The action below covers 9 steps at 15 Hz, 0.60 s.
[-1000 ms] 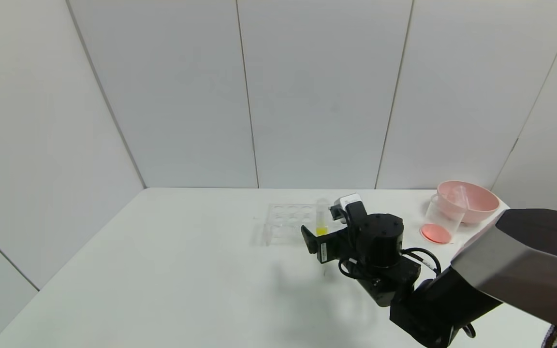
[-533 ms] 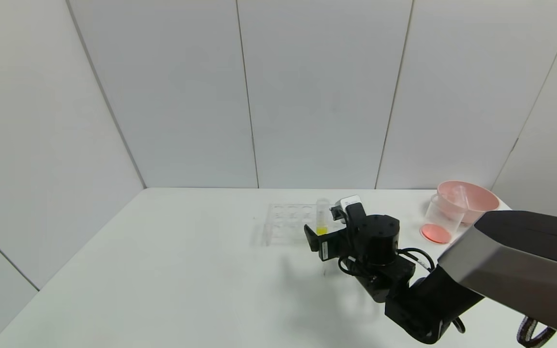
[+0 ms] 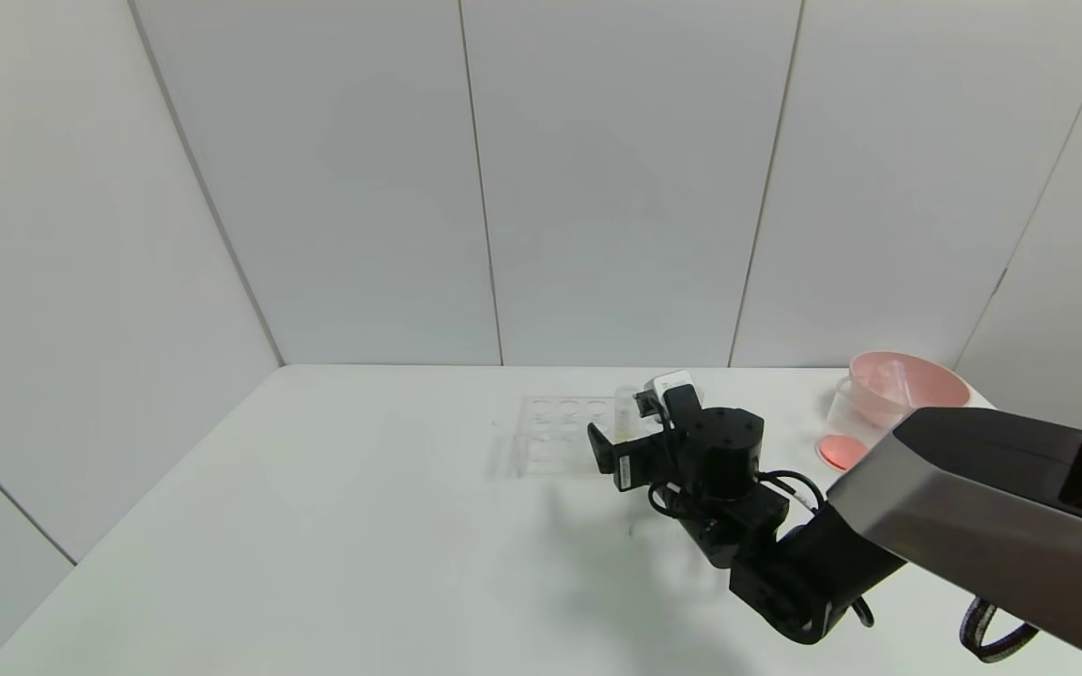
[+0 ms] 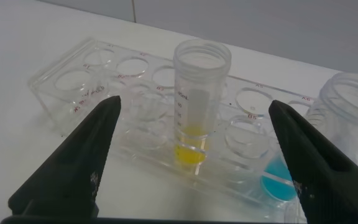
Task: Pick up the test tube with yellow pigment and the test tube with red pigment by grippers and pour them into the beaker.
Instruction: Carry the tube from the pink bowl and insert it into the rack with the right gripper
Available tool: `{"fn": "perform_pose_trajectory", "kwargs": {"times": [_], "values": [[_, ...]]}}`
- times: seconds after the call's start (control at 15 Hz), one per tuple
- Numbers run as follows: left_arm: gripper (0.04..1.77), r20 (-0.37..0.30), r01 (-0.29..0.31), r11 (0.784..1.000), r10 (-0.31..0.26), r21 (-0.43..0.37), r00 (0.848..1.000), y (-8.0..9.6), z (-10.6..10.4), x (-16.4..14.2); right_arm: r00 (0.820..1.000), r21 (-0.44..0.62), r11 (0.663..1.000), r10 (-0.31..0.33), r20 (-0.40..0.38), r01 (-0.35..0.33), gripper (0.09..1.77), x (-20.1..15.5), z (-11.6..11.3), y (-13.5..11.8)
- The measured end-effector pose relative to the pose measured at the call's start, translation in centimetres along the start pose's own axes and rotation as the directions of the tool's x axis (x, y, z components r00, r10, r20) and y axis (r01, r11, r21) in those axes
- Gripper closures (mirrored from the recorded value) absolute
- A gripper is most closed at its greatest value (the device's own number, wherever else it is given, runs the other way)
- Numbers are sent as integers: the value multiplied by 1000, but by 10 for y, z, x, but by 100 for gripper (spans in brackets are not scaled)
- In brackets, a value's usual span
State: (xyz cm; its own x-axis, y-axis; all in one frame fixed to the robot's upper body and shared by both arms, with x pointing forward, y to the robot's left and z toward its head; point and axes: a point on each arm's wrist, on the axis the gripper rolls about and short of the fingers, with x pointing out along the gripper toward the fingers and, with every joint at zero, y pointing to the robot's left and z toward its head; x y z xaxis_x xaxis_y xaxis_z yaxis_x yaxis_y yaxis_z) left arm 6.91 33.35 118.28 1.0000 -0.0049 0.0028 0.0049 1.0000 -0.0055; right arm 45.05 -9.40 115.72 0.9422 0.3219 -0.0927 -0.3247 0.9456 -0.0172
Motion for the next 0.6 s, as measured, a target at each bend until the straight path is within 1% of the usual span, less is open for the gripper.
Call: {"fn": "perform_pose_trajectory", "kwargs": {"times": [0.6], "values": [[5,0,0,1000,0,0,1000,0,0,0,999,-43,999,-16,27,18,15,15,-2,-4]]}}
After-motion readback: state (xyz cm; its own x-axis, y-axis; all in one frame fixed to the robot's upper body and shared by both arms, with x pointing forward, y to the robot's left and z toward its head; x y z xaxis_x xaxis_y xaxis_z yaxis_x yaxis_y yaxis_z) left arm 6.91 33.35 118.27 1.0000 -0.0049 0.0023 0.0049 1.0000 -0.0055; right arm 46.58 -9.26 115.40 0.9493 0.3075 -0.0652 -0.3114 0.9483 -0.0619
